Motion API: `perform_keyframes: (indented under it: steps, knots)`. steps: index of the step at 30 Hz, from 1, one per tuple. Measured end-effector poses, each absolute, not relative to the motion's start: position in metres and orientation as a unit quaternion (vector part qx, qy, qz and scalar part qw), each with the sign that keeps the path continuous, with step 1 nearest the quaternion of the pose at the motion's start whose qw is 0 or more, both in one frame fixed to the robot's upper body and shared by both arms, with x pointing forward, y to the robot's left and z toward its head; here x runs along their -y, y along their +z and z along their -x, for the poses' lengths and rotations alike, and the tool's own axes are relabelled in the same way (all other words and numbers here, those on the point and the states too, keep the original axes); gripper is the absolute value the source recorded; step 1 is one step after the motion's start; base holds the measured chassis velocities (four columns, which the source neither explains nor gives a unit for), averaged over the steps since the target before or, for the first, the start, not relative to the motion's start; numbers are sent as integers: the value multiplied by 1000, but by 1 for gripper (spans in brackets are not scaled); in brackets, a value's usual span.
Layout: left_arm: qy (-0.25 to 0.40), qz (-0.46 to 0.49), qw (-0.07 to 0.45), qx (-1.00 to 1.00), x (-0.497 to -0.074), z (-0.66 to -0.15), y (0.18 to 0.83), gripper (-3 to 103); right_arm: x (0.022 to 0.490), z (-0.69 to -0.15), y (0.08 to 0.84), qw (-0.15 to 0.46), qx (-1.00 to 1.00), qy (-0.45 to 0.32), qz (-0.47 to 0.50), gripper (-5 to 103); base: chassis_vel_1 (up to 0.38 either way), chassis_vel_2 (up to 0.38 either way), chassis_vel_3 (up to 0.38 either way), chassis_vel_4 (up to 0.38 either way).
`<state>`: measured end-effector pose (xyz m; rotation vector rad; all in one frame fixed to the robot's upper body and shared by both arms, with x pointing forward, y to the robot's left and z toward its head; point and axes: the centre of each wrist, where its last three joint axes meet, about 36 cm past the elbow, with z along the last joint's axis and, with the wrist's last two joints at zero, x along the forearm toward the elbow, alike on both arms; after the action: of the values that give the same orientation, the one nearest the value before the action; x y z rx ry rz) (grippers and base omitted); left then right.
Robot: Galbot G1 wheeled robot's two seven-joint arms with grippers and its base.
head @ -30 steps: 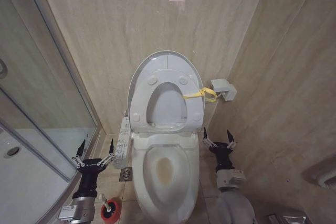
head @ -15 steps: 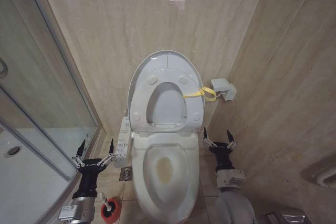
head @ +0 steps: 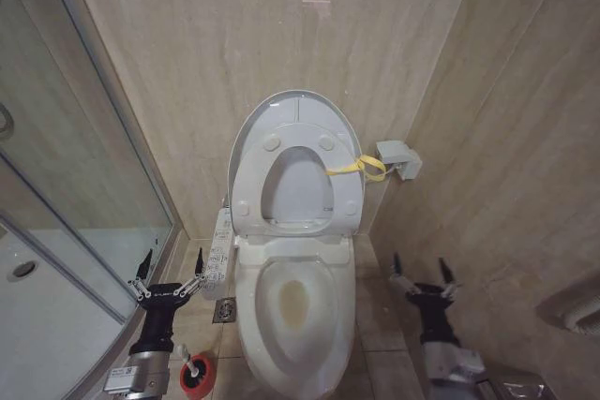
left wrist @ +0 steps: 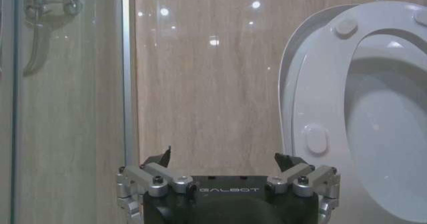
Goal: Open the toilet lid, clean the toilet bowl with a toilet brush, close the toilet lid, and flush.
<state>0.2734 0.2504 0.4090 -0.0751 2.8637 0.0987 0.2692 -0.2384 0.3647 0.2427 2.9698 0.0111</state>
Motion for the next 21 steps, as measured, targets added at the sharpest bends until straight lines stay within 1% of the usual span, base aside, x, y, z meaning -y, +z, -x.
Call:
perform_keyframes:
  steps: [2, 5, 8, 12, 15, 17, 18, 20, 21]
  knots:
    - [34, 26, 137, -990, -250, -273, 409, 100, 216, -269, 363, 79, -995, 20, -66, 100, 0, 0, 0, 0]
    - [34, 26, 137, -990, -250, -273, 409, 100, 204, -280, 359, 85, -994, 24, -64, 100, 0, 0, 0, 0]
    - [34, 26, 137, -990, -250, -273, 409, 100, 203, -292, 357, 95, -993, 24, -68, 100, 0, 0, 0, 0]
    - [34, 26, 137, -990, -250, -273, 409, 100, 223, -328, 370, 125, -988, 18, -88, 100, 0, 0, 0, 0]
    - [34, 26, 137, -990, -250, -273, 409, 100, 234, -344, 378, 133, -987, 19, -93, 100, 0, 0, 0, 0]
    - [34, 26, 137, -990, -250, -273, 409, 100, 246, -371, 387, 140, -985, 28, -95, 100, 0, 0, 0, 0]
    - [34, 26, 137, -990, -250, -273, 409, 100, 246, -371, 387, 140, -985, 28, -95, 100, 0, 0, 0, 0]
    - [34, 26, 137, -990, -250, -273, 409, 100, 256, -401, 393, 151, -984, 27, -96, 100, 0, 0, 0, 0]
    - [34, 26, 137, -990, -250, -273, 409, 100, 256, -401, 393, 151, -984, 27, -96, 100, 0, 0, 0, 0]
